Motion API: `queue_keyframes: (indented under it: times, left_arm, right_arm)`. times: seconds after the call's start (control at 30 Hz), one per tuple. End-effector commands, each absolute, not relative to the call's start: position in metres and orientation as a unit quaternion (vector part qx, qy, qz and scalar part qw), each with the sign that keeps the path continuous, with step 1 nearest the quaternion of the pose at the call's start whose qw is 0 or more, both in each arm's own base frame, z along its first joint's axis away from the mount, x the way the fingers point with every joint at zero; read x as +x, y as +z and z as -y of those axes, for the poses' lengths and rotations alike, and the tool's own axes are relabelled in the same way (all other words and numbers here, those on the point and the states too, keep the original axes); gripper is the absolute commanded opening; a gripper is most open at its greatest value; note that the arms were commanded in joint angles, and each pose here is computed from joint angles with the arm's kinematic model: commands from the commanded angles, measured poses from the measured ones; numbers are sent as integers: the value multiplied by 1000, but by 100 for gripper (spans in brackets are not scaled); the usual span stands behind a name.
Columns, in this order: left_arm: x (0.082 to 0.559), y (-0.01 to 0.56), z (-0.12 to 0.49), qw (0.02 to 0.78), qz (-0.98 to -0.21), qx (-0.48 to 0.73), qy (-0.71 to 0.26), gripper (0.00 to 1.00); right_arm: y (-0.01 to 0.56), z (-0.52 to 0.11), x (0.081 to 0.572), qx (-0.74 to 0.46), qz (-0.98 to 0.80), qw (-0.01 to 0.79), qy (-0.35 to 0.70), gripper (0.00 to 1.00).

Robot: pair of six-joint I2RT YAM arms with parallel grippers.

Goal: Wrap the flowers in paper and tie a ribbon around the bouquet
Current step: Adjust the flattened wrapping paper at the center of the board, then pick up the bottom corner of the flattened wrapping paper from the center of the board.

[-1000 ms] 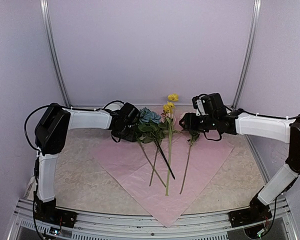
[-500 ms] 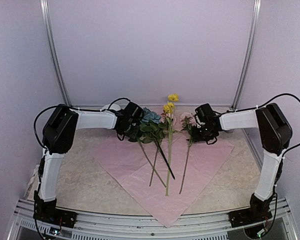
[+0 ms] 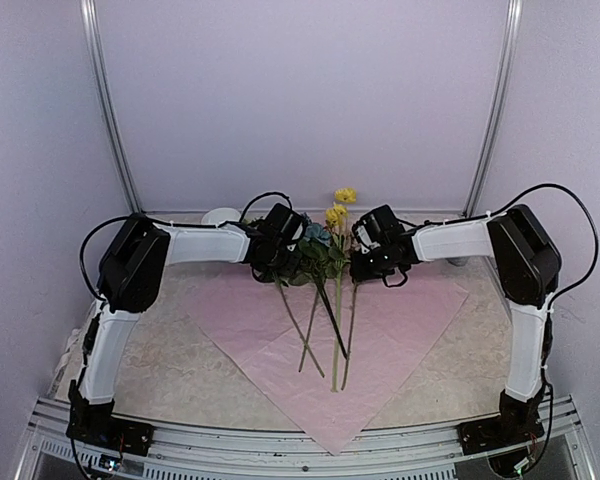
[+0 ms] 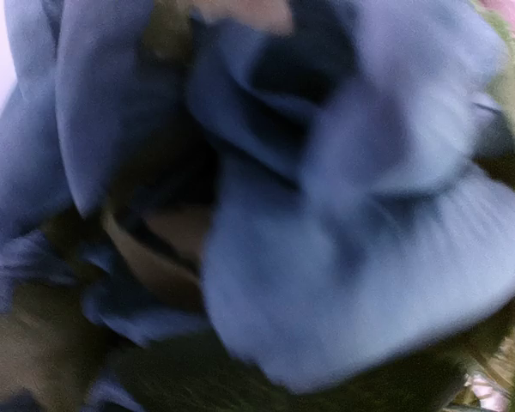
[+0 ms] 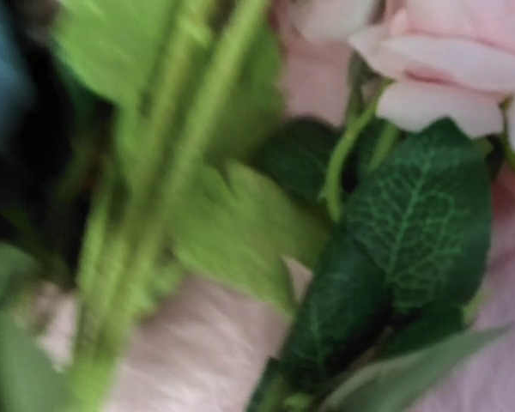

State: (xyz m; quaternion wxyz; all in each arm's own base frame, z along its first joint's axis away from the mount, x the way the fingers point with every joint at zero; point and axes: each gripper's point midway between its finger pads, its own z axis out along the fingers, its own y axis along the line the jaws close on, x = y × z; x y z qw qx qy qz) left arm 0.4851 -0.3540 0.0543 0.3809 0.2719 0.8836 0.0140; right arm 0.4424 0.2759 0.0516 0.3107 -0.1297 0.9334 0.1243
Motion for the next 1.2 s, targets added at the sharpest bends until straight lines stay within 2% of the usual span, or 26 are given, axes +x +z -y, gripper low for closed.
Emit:
queue_keyframes:
  times: [0.0, 0.13, 0.27, 0.53, 0.7, 0.77, 1.0, 1.17]
  left_arm:
    - [482, 77, 388, 407, -864, 295, -30, 51]
    - [487, 129, 366, 432, -864, 257, -27, 52]
    - [481, 175, 301, 428, -885, 183, 6, 60]
    - [429, 149, 112, 318, -943, -20, 92, 80]
    - [393, 121, -16, 269, -937, -192, 112, 94]
    - [385, 114, -50, 258, -931, -228, 119, 98]
    - [395, 77, -71, 209, -943, -229, 122, 99]
    - [399, 50, -86, 182, -945, -223, 157, 93]
  right_arm:
    - [69, -299, 450, -139, -920, 332, 157, 30]
    - [93, -282, 447, -119, -918, 352, 137, 31]
    - [128, -257, 442, -101, -911, 385, 107, 34]
    - [173, -245, 420, -121, -893, 416, 125, 39]
    - [176, -244, 408, -147, -883, 425, 132, 41]
    - [171, -244, 405, -158, -883, 423, 131, 41]
    - [144, -249, 398, -186, -892, 390, 134, 42]
    - [141, -247, 394, -192, -893, 385, 130, 43]
